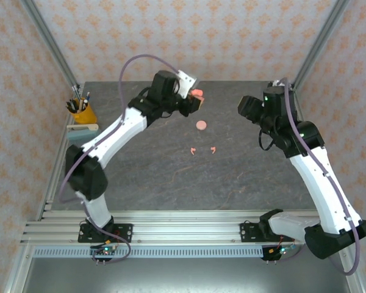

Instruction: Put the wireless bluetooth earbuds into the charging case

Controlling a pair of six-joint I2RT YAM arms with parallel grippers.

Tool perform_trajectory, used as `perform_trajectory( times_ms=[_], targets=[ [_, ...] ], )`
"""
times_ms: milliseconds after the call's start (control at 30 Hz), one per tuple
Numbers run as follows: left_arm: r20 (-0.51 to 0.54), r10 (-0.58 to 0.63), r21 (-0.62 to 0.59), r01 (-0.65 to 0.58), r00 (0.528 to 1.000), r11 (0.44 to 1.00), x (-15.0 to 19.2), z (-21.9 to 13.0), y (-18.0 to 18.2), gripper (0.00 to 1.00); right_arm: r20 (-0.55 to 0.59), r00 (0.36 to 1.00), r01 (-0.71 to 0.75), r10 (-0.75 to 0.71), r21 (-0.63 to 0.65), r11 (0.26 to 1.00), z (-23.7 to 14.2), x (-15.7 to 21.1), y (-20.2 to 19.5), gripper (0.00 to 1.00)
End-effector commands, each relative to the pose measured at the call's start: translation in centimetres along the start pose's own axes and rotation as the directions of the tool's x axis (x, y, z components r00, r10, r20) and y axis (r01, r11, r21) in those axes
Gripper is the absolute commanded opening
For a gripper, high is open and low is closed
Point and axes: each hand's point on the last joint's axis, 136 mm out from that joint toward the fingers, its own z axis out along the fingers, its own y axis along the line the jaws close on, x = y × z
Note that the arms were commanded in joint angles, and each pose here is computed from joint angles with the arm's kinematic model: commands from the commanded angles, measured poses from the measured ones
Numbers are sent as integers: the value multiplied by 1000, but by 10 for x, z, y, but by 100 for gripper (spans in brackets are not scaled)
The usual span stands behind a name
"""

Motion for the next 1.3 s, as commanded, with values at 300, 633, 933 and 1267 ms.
perform_trajectory(
  times_ms=[300, 633, 933, 1267],
  targets=[
    [632, 192, -172, -106, 751, 979, 10, -95, -9, 0, -173, 983, -66, 66, 7, 998, 56, 61, -6, 68],
    [638, 290, -110, -288, 713, 951, 22, -120, -45, 0, -410, 899, -155, 154, 31, 987, 115, 130, 9, 65],
    [582, 346, -197, -286, 736, 938, 29, -109, -17, 0, -515, 851, -48, 100, 114, 992, 155, 176, 31, 63],
    [593, 318, -296, -167, 740, 940, 22, -123, 27, 0, -607, 795, 119, 5, 165, 979, 183, 230, 52, 62]
  ],
)
